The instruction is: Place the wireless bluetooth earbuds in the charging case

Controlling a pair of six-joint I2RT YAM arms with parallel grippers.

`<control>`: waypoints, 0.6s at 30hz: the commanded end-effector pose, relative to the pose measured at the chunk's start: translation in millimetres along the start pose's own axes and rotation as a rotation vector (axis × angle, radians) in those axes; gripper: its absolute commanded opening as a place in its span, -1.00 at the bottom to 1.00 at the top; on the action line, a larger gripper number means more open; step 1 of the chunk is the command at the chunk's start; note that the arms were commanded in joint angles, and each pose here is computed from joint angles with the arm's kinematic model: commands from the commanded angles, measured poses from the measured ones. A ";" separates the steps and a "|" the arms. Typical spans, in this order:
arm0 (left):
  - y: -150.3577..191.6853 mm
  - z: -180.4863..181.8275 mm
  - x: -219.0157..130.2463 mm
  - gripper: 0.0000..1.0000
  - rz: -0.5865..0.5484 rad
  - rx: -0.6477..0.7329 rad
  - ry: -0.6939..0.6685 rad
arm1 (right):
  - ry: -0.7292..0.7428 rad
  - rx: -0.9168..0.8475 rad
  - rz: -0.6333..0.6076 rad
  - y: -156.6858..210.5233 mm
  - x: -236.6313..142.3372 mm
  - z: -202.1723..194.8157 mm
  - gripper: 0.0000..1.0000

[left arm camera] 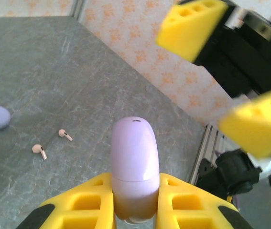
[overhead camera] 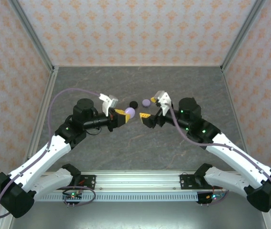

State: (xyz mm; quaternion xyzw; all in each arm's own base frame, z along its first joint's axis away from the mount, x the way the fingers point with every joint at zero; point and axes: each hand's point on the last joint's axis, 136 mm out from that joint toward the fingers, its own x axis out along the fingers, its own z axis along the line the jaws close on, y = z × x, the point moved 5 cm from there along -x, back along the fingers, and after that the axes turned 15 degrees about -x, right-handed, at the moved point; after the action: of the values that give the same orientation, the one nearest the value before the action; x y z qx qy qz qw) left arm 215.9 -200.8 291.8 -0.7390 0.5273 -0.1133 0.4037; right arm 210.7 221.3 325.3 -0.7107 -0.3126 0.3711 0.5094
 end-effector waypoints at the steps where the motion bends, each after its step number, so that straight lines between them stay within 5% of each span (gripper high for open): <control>1: -9.1 -16.3 -1.7 -1.00 -0.079 0.254 0.027 | -0.110 0.223 -0.078 -7.4 3.1 5.7 0.66; 18: -5.2 -19.5 12.7 -1.00 -0.055 0.327 0.060 | -0.098 0.285 -0.013 4.0 29.6 -3.4 0.50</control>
State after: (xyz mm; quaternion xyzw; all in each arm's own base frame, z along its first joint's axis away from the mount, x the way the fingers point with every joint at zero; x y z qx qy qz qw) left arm 220.1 -213.5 293.6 -0.6895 0.4922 -0.1880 0.4970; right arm 224.7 240.0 294.7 -0.6147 -0.2623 0.4651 0.5805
